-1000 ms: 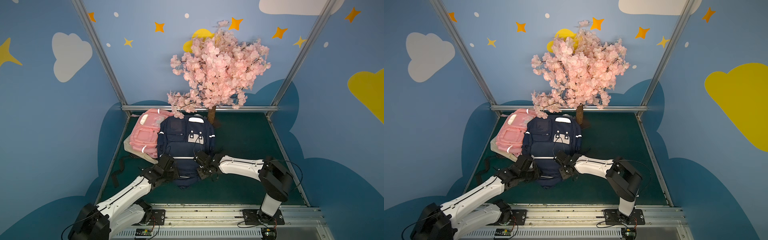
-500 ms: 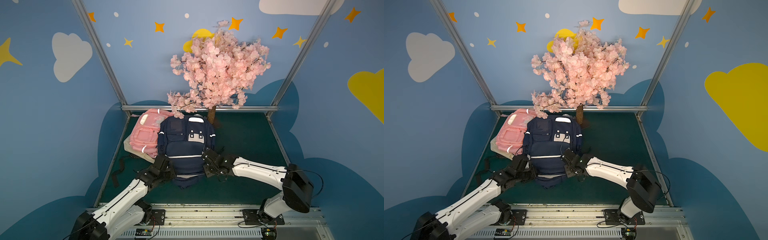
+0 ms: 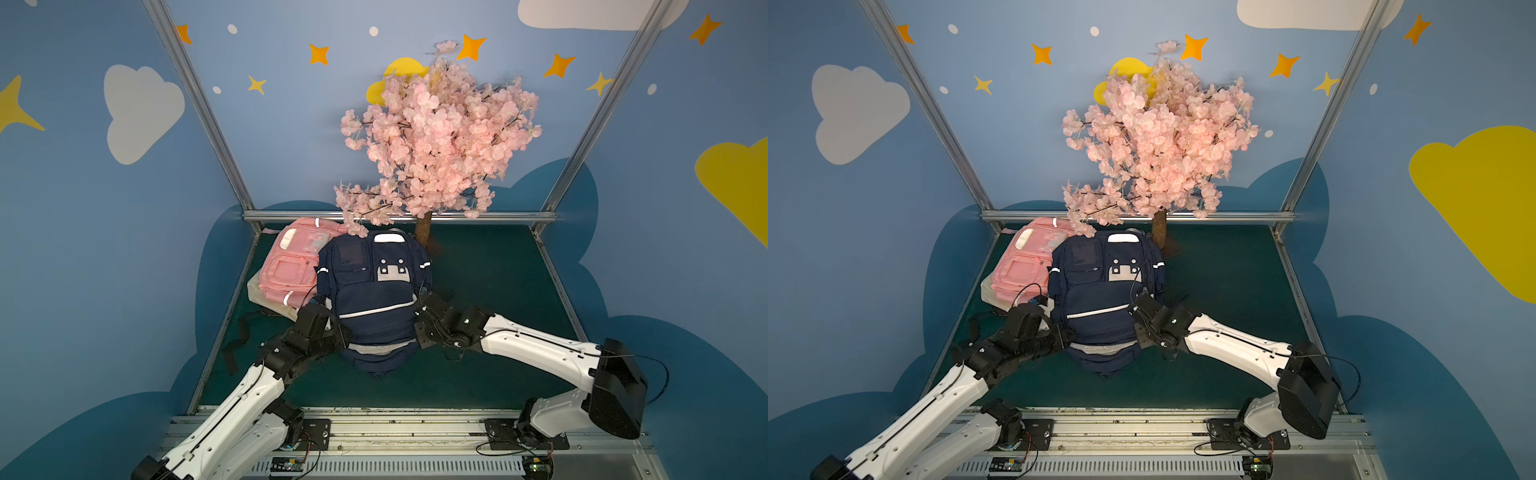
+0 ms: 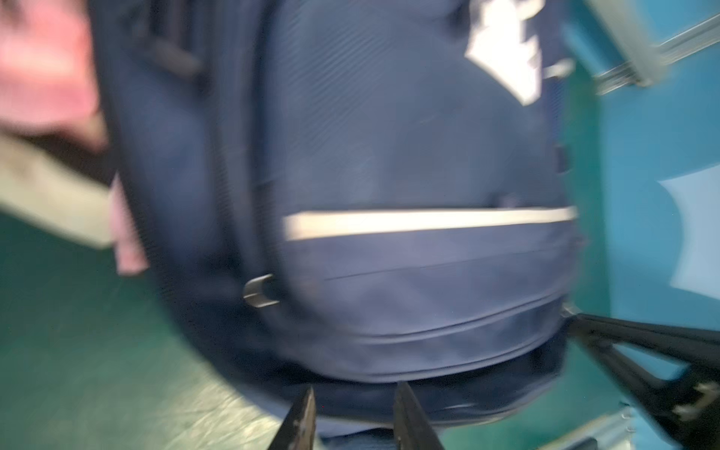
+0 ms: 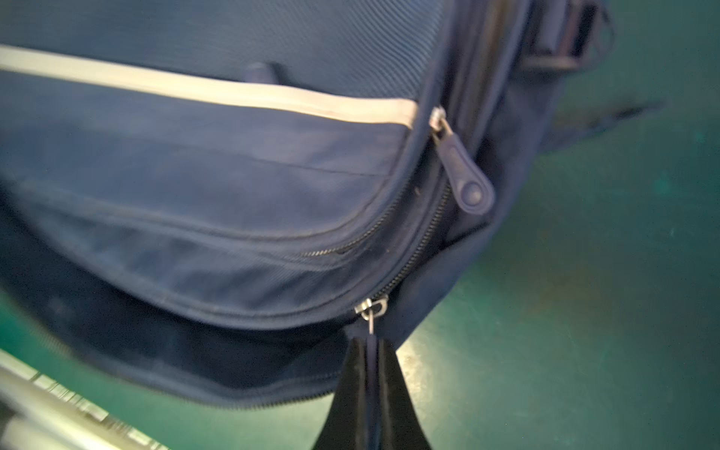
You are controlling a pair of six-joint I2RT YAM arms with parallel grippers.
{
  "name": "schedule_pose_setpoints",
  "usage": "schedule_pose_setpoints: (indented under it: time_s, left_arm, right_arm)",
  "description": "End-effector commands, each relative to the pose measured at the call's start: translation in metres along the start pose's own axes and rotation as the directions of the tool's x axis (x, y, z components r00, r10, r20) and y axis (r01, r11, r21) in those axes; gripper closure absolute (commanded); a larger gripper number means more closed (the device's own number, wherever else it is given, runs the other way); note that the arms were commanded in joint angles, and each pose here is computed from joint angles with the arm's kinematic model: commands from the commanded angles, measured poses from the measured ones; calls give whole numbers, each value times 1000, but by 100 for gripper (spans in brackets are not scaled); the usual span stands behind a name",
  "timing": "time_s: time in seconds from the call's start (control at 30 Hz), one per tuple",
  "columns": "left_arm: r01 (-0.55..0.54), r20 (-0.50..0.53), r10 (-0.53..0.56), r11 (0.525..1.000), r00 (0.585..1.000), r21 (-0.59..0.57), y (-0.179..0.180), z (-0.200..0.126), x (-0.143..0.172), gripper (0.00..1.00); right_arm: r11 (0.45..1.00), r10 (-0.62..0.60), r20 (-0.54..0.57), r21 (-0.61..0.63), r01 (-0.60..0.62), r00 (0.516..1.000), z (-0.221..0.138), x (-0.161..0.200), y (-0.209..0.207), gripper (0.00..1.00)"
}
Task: Zip up the backpack
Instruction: Zip the zipper on the backpack.
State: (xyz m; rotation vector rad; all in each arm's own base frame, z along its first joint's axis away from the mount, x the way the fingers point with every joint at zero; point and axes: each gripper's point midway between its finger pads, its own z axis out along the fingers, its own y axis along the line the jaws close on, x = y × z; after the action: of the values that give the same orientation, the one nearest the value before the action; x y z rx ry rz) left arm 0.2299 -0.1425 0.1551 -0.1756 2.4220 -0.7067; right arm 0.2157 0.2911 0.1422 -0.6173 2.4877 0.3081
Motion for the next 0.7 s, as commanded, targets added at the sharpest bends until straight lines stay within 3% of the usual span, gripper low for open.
schedule_pose_setpoints:
  time_s: [0.0,0.07,0.2,0.4,0.5,0.67]
  left_arm:
    - [-208,80,197,964,977,164,-54,-17,-26,55]
    - [-280,104,262,931,959,236,-81,-20,-33,53]
    - [-417,151,389,819,909,394,-135,-18,-29,49]
    - [-548,142,550,704,823,451,-166,4,-5,48]
    - [-583,110,596,703,796,408,-166,22,2,54]
    - [-592,107,586,769,804,242,-140,42,-12,68]
  right_arm:
    - [993,-8,218,-112,33,976,-39,-54,31,100]
    - [988,8,256,-148,31,967,-47,-60,38,100]
    - [981,32,317,-192,31,948,-60,-68,45,100]
    - [973,44,346,-226,38,937,-68,-68,51,100]
    - [972,44,351,-232,42,935,-68,-67,53,100]
    - [972,45,355,-232,41,934,-67,-66,53,100]
